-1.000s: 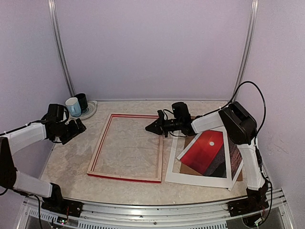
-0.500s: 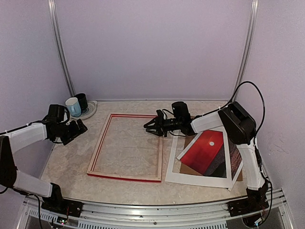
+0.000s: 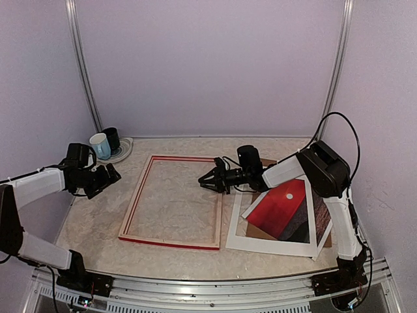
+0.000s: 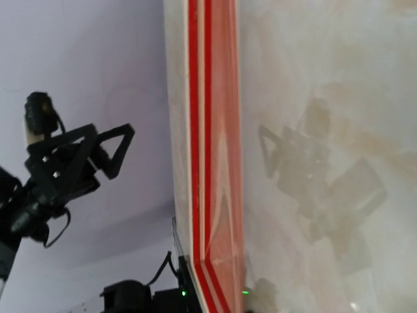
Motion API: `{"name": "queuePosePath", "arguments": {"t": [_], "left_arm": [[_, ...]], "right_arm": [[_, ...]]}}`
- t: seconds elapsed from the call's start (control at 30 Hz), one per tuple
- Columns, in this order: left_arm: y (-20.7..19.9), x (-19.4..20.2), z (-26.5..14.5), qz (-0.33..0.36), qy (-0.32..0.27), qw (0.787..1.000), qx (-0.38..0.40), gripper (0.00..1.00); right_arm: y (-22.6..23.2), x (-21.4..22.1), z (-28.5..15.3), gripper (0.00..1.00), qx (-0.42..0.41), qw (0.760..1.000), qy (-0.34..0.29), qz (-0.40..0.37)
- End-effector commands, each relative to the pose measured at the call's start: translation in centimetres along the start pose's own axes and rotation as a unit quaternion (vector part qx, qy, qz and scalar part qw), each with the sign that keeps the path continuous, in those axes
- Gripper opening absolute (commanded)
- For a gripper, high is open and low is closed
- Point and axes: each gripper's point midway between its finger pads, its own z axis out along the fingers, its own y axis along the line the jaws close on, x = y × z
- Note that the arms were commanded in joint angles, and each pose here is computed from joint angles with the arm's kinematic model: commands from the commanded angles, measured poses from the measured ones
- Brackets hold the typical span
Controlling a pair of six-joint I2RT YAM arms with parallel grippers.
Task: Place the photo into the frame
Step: Place the glass panel at the frame body.
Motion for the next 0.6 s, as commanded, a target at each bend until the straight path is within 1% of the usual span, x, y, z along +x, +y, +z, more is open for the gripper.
{"name": "queuePosePath", "arguments": {"t": [0.0, 0.13, 0.3, 0.57], "left_arm": [[-0.4, 0.7, 0.5, 0.007, 0.009, 1.0, 0.012, 0.99], [-0.6, 1.0, 0.7, 0.009, 0.015, 1.0, 0.015, 0.99], [-0.9, 1.4, 1.0, 0.013, 0.024, 0.999, 0.018, 0.99], [-0.9, 1.4, 1.0, 0.014, 0.022, 0.999, 0.017, 0.99]], "right_arm": [[3.1, 1.3, -0.2, 0.2, -0.039, 0.998, 0.027, -0.034], [2.9, 1.7, 0.0, 0.13, -0.046, 0.998, 0.034, -0.035], [3.4, 1.9, 0.0, 0.01, -0.058, 0.997, 0.04, -0.036], [6.4, 1.2, 0.3, 0.0, -0.078, 0.995, 0.04, -0.054]]}}
